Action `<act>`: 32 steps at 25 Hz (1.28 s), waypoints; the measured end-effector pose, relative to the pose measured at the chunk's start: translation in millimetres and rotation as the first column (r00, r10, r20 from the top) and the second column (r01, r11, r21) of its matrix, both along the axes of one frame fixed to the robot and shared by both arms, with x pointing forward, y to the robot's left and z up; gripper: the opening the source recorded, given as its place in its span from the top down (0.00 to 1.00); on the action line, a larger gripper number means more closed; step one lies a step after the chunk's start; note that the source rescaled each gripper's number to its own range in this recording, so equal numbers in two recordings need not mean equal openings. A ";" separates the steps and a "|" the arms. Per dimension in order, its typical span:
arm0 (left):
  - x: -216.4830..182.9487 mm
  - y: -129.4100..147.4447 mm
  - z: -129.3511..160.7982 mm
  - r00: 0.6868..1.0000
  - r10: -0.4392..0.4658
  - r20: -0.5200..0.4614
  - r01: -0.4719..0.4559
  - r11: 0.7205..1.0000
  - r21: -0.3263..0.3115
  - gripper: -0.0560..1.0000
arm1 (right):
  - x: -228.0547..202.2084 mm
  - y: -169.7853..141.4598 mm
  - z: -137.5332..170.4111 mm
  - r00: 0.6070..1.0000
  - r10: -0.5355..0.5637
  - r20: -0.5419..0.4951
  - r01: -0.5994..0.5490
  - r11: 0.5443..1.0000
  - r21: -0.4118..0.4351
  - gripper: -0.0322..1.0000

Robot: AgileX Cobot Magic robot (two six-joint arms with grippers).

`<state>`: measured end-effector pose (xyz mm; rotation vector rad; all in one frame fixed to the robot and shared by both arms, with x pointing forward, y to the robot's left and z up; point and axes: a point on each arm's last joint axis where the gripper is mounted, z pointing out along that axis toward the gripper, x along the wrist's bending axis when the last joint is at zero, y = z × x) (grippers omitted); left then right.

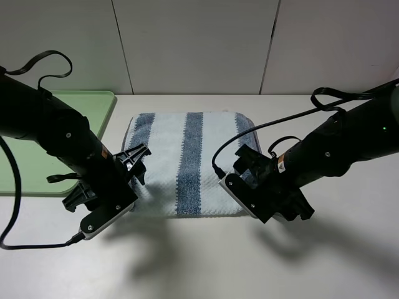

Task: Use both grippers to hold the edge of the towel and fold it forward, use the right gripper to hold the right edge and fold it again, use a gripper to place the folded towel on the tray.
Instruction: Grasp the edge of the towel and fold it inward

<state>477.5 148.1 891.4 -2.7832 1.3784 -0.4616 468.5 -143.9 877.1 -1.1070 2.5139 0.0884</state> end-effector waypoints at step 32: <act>0.3 -0.4 0.1 1.000 0.004 0.003 -0.004 1.000 -0.006 0.95 | 1.3 1.2 0.5 0.989 -0.144 -0.025 0.146 0.987 0.064 0.97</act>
